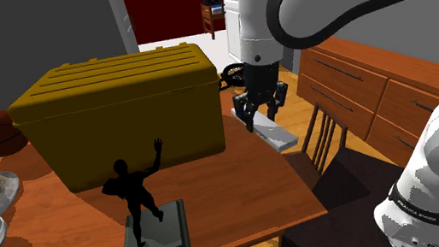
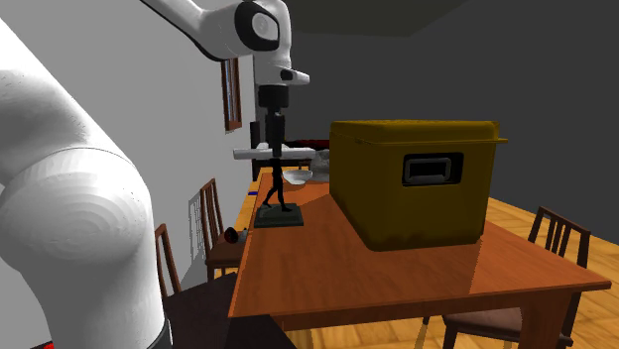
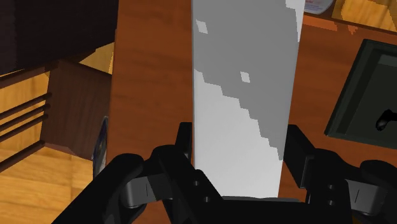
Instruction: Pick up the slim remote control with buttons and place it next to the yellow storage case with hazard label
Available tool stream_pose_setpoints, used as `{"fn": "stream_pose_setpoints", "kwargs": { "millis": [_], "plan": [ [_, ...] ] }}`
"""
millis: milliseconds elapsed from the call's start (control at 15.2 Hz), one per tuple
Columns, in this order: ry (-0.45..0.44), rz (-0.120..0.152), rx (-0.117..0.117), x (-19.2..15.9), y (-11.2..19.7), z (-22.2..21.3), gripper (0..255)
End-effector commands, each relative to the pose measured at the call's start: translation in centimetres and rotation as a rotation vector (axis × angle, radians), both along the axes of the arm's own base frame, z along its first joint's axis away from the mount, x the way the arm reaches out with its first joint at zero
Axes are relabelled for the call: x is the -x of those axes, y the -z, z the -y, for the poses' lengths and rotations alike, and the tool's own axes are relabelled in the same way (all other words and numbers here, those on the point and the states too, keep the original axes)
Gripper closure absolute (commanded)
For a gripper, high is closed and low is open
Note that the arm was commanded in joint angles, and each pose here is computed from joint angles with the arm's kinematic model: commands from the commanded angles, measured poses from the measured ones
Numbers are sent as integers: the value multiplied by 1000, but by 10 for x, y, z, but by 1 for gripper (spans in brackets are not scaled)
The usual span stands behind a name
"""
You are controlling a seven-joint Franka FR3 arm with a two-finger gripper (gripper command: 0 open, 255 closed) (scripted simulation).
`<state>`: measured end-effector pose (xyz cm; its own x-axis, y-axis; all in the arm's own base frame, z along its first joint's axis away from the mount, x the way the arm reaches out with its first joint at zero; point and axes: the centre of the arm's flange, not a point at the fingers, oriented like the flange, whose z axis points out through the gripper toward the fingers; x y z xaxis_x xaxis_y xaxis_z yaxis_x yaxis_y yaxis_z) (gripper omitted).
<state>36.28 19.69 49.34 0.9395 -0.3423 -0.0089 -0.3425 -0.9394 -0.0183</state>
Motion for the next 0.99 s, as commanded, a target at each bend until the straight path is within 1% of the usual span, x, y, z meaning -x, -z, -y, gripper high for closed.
{"fn": "stream_pose_setpoints", "kwargs": {
  "millis": [0, 924],
  "plan": [
    [0, 0, 0, 1, -10, 0, 255],
    [0, 0, 0, 1, -84, 0, 255]
  ]
}}
